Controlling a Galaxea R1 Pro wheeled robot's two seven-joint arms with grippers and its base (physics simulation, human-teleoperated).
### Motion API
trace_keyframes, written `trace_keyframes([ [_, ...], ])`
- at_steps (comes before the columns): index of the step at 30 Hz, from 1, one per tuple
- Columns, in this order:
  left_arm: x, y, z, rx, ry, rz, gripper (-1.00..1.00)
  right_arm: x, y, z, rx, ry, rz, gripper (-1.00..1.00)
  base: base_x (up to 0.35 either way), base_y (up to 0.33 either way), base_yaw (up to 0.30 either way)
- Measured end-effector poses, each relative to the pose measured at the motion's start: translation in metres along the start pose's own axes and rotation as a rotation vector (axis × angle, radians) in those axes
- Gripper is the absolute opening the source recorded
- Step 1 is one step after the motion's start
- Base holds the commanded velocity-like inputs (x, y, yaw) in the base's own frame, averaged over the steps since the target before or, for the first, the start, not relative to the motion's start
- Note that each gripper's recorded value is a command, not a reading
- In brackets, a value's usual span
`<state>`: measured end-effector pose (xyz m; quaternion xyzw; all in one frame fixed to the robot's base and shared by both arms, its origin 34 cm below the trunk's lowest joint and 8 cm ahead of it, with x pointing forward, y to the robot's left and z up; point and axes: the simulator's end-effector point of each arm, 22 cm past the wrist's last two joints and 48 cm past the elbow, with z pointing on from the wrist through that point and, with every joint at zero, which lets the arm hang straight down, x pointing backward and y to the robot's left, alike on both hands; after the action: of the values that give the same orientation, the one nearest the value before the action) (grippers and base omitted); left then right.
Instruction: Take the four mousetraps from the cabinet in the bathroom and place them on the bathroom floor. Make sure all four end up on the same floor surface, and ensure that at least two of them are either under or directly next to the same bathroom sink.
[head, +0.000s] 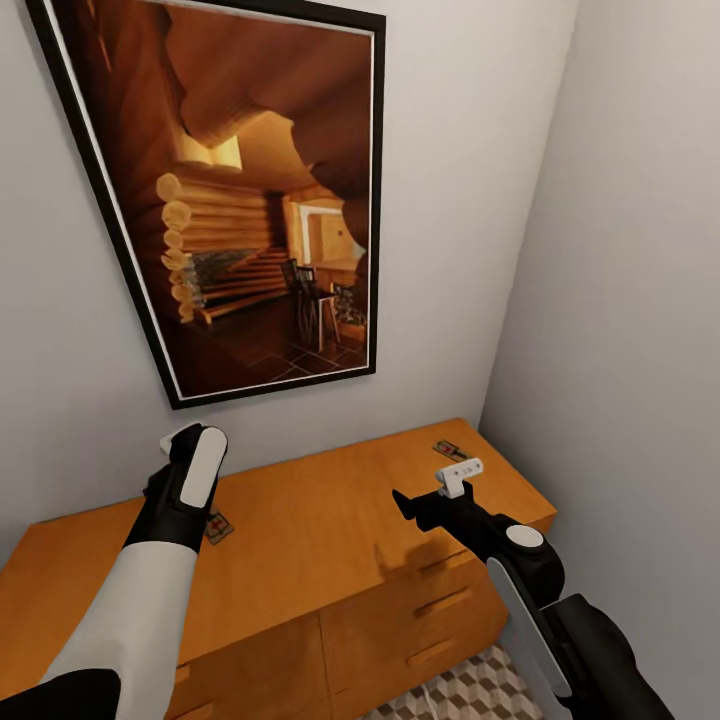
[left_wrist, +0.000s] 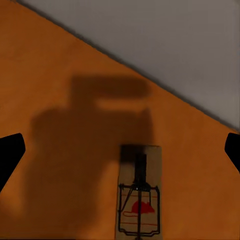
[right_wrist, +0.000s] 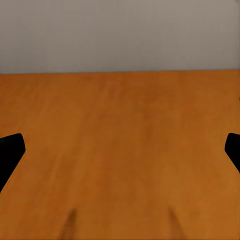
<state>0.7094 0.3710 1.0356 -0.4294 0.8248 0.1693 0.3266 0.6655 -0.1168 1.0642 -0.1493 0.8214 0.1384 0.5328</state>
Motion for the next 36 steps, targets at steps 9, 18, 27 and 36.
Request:
trace_keyframes([
  [9,0.016,0.010,0.008,-0.069,0.012,-0.046,1.00,0.000,-0.001,0.000,0.001,0.001,0.000,1.00,0.002,0.002,0.000],
  [18,0.047,0.005,0.017,-0.094,0.055,-0.027,1.00,0.000,-0.001,0.000,0.001,0.001,0.000,1.00,0.000,0.000,0.000],
  [27,0.067,-0.024,0.024,-0.013,0.103,0.041,1.00,0.000,-0.003,0.000,0.005,0.000,0.003,1.00,0.000,0.000,0.000],
  [36,0.067,-0.035,0.022,0.007,0.080,0.117,1.00,-0.001,-0.003,0.000,0.006,-0.001,0.003,1.00,0.000,0.000,0.000],
])
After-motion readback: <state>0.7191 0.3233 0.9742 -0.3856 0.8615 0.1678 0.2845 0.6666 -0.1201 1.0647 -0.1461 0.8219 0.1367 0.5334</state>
